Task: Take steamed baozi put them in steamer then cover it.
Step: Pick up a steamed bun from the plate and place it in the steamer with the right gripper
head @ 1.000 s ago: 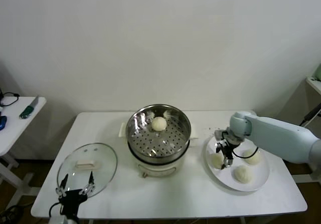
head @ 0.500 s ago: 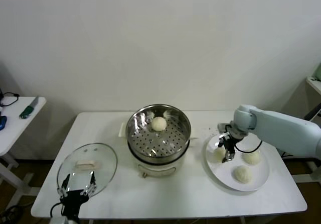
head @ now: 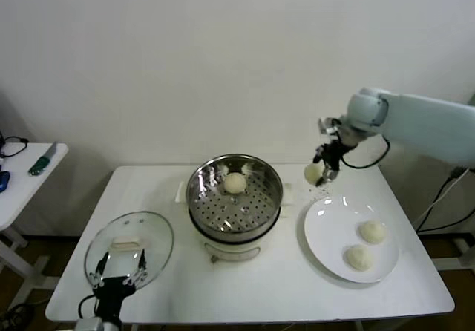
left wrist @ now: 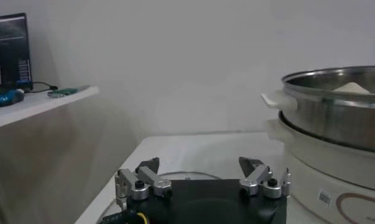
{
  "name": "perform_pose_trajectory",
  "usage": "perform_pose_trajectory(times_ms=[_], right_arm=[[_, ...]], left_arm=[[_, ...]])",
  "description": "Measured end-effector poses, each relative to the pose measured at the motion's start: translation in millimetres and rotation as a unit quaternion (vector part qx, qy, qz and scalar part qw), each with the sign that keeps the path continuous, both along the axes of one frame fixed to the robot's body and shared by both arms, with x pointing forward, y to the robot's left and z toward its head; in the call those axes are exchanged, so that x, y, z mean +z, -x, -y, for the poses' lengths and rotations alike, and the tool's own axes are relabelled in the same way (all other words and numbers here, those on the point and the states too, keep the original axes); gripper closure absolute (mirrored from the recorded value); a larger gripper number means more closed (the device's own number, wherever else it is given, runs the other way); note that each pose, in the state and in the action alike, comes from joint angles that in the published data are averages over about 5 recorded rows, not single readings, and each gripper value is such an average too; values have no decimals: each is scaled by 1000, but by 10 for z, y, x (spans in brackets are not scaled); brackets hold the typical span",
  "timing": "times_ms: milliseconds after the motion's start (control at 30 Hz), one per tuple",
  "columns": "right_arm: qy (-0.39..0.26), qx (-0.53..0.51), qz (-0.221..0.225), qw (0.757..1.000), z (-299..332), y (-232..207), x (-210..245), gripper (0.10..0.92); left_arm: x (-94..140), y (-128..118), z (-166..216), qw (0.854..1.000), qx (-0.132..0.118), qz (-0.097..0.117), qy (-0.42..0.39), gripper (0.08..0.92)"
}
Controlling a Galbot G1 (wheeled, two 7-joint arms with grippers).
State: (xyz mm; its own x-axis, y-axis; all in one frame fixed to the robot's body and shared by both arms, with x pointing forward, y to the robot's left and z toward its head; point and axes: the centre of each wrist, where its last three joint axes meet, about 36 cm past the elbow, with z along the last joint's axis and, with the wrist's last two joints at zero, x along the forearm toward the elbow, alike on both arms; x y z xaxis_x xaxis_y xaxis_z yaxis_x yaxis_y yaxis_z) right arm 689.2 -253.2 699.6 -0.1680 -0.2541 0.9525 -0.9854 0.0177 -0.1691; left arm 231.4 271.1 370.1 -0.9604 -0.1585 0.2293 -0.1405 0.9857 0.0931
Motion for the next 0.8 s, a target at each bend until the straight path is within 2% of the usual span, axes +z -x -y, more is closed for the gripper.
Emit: perform_pose_trajectory(times_ms=[167,333,800], right_arm=[[-16,11,3,1000,-437,-6,220,327],[-21,26,2,999,-916,-8,239,327],[-6,72,-25,997,-2065,4,-333,327]], left_arm=[[31,18,1,1000,-6,3,-1,177],[48,65,10,1000,-15,5,-5,177],[76,122,-55,1000,-22,9,-17,177]])
